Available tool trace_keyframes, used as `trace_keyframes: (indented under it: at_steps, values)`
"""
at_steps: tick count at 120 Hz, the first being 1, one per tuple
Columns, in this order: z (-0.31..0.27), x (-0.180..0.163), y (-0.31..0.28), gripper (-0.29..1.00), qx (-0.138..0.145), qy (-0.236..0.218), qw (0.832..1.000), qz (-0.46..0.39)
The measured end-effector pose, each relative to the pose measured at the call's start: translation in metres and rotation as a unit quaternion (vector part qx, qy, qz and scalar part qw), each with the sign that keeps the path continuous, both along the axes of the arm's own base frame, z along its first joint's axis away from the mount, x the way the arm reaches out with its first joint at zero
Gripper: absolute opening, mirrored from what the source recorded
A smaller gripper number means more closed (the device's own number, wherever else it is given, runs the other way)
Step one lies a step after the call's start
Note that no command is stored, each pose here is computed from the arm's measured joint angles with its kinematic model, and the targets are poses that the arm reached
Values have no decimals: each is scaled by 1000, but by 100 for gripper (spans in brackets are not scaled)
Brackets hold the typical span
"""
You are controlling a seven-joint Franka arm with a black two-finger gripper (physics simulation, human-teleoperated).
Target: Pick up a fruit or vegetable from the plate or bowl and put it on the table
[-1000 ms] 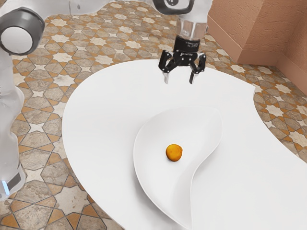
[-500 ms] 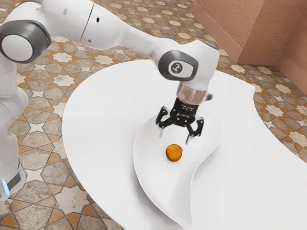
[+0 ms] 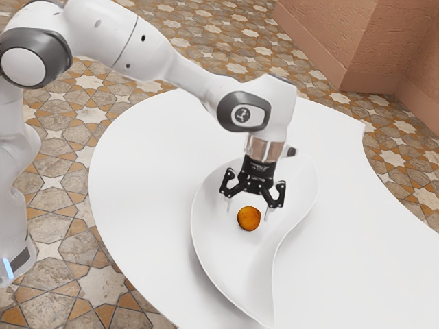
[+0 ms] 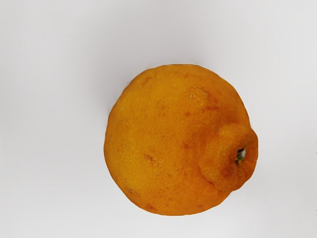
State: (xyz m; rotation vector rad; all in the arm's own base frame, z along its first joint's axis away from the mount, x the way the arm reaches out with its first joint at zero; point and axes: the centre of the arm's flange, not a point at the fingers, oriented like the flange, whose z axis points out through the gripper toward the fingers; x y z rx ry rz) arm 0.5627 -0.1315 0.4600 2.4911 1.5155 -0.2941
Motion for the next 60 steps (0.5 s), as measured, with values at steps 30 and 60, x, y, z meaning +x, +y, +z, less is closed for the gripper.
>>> trace_keyframes:
  at_steps: [30,60]
  values:
    - [0,7,27,70,2,-14,1000,-4]
    - [-19,14,37,70,5,-7,1000,-14]
